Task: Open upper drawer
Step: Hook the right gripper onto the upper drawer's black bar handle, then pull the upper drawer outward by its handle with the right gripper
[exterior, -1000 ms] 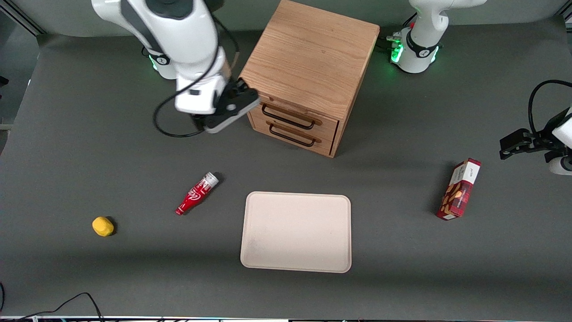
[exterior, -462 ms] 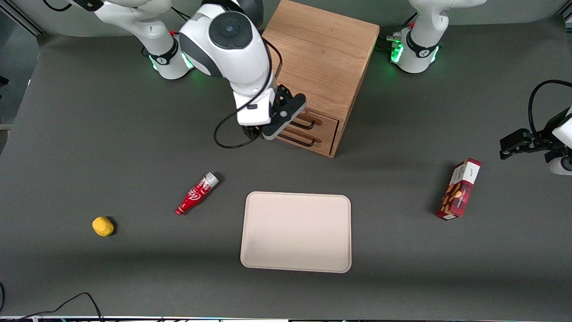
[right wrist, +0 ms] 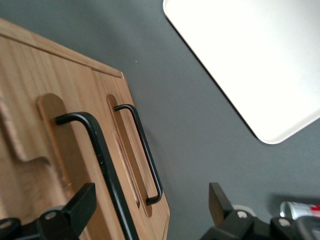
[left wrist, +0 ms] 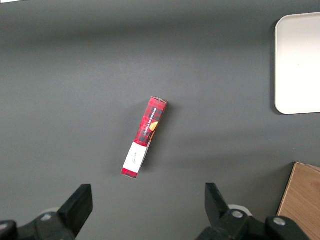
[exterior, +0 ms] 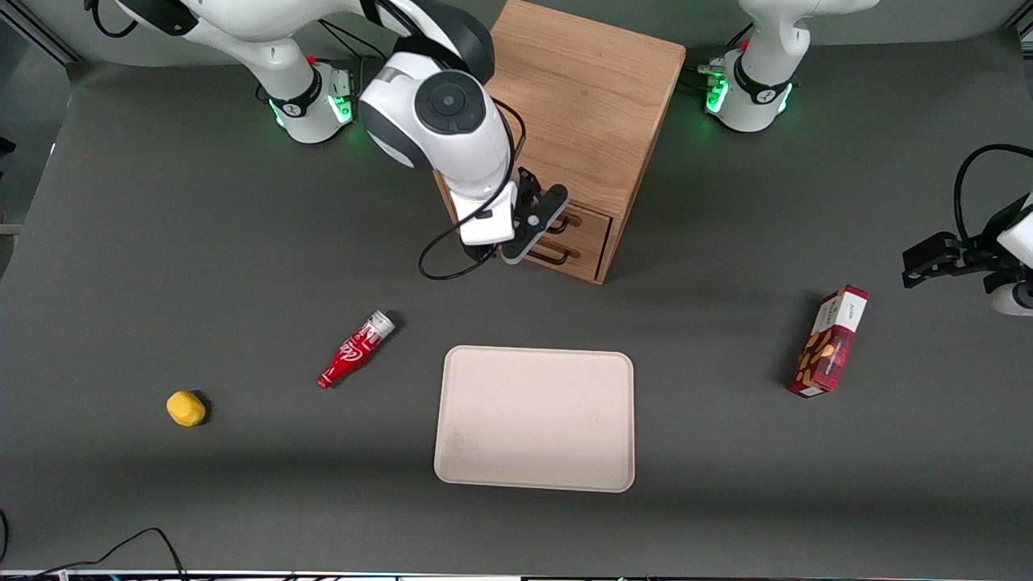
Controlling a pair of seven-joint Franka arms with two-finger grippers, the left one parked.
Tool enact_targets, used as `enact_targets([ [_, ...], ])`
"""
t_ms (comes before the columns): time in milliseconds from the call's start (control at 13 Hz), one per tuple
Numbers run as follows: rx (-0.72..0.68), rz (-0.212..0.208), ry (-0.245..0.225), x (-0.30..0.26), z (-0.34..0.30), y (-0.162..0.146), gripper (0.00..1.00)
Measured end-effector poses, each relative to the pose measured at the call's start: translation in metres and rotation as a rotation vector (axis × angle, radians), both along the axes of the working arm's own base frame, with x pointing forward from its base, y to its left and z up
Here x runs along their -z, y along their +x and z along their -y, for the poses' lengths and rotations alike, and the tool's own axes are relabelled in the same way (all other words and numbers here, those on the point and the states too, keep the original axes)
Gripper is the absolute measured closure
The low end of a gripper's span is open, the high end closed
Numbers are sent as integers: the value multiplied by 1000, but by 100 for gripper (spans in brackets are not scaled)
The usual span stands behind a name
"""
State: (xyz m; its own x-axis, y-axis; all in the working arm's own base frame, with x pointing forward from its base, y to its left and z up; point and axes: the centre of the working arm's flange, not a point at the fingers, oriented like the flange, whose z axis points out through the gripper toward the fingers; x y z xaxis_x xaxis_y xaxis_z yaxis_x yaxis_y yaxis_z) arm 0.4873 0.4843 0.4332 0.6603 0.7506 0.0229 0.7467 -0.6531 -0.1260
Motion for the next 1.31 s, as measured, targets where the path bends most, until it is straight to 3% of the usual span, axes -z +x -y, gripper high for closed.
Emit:
enact_targets([
  [769,-161,-6,16,24,9,5,0],
  [1308,-182,54,25,39,44,49,0],
])
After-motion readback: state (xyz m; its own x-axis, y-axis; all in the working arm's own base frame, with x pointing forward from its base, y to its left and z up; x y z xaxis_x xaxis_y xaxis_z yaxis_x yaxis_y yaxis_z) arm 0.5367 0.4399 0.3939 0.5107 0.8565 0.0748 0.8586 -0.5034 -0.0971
